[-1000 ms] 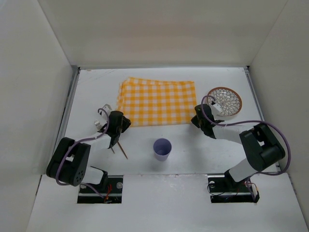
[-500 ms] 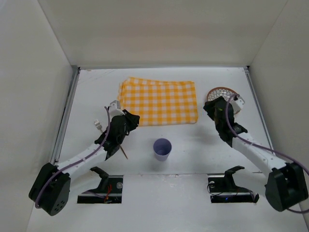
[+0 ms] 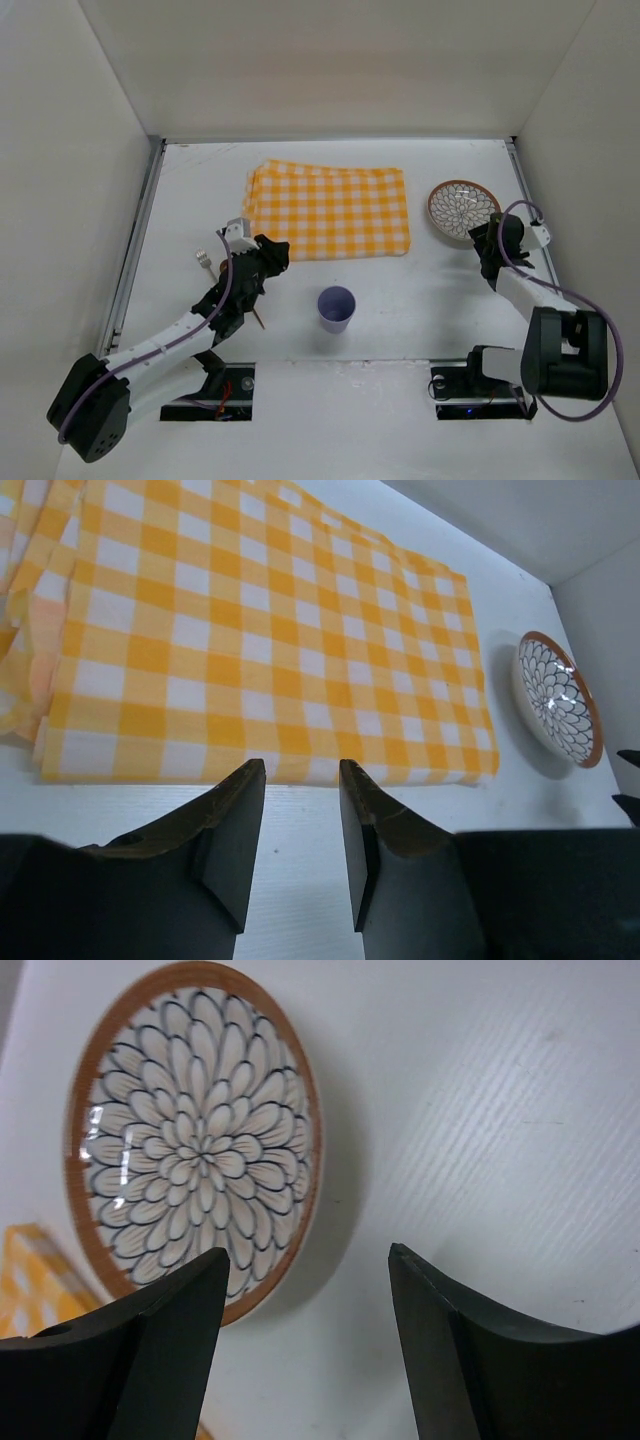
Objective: Set the dinner table for one person
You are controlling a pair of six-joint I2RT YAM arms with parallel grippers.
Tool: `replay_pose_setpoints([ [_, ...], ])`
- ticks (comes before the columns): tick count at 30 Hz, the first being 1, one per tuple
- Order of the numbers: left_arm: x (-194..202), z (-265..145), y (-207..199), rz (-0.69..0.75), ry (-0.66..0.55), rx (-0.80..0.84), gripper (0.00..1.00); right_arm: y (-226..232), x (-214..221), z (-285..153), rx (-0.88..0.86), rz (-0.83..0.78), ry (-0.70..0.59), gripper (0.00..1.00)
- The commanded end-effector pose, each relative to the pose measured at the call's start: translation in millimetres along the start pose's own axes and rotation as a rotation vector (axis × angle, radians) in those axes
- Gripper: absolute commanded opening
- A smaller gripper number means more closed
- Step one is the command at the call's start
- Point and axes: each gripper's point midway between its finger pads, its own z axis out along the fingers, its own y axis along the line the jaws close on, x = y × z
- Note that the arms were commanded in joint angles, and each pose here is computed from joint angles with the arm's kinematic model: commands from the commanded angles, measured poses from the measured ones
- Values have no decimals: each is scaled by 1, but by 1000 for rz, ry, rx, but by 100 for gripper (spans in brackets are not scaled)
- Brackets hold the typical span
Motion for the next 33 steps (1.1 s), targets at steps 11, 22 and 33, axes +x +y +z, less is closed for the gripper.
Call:
replay_pose_setpoints([
  [11, -14, 6, 11, -47, -66, -30, 37, 19, 9, 53, -86, 65, 105, 60],
  [22, -8, 15, 37, -78, -48, -111, 38, 18, 14, 78, -67, 127, 123, 23],
  [33, -4, 18, 39, -90, -42, -110, 39, 58, -47, 13, -286, 240, -46, 3],
])
